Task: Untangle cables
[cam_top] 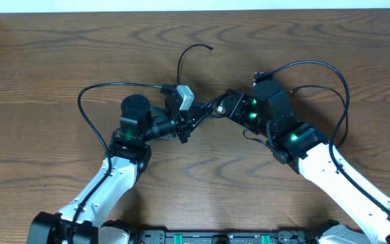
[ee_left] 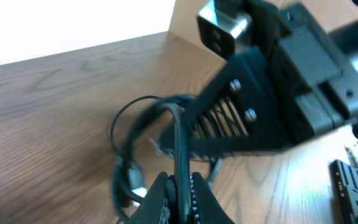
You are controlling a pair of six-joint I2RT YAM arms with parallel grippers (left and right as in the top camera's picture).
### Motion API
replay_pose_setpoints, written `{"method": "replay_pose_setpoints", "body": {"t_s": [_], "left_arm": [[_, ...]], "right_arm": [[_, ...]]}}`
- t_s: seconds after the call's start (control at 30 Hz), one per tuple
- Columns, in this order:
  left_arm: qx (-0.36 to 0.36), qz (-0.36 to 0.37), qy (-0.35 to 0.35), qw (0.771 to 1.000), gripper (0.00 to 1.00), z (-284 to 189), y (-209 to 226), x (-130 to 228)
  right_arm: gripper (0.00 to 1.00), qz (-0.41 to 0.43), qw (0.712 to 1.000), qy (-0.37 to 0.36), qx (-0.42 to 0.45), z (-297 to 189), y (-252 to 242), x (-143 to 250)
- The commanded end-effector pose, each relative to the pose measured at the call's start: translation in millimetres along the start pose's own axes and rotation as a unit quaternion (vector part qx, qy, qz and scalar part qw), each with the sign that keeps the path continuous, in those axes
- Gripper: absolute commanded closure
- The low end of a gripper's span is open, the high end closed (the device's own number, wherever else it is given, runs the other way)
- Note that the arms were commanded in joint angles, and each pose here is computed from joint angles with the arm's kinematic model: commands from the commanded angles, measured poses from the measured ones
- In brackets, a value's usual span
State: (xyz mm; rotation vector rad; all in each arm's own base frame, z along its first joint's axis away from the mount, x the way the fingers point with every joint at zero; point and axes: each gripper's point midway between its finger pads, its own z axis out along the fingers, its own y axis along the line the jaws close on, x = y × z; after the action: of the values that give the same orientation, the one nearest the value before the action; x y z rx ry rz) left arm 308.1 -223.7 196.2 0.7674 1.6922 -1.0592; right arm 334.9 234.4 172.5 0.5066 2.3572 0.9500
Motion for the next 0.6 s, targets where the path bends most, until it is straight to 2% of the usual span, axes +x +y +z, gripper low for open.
{"method": "replay_pose_setpoints", "body": {"t_s": [0.0, 0.27, 0.57], "left_arm": [[-0.030, 0.011, -0.009, 0.999, 0.92, 0, 10, -7], [-0.039, 0.011, -0.010, 0.999, 0.92, 0, 13, -7], [-0.039, 0.011, -0.010, 0.999, 0.92, 0, 13, -7]], "right_arm": [[0.99, -0.013, 0.999, -0.016, 0.039, 0, -15, -5], [0.99, -0.013, 0.992, -0.032, 0.125, -7, -53, -6], [0.99, -0.021, 0.991, -0.032, 0.130, -7, -55, -6]]}}
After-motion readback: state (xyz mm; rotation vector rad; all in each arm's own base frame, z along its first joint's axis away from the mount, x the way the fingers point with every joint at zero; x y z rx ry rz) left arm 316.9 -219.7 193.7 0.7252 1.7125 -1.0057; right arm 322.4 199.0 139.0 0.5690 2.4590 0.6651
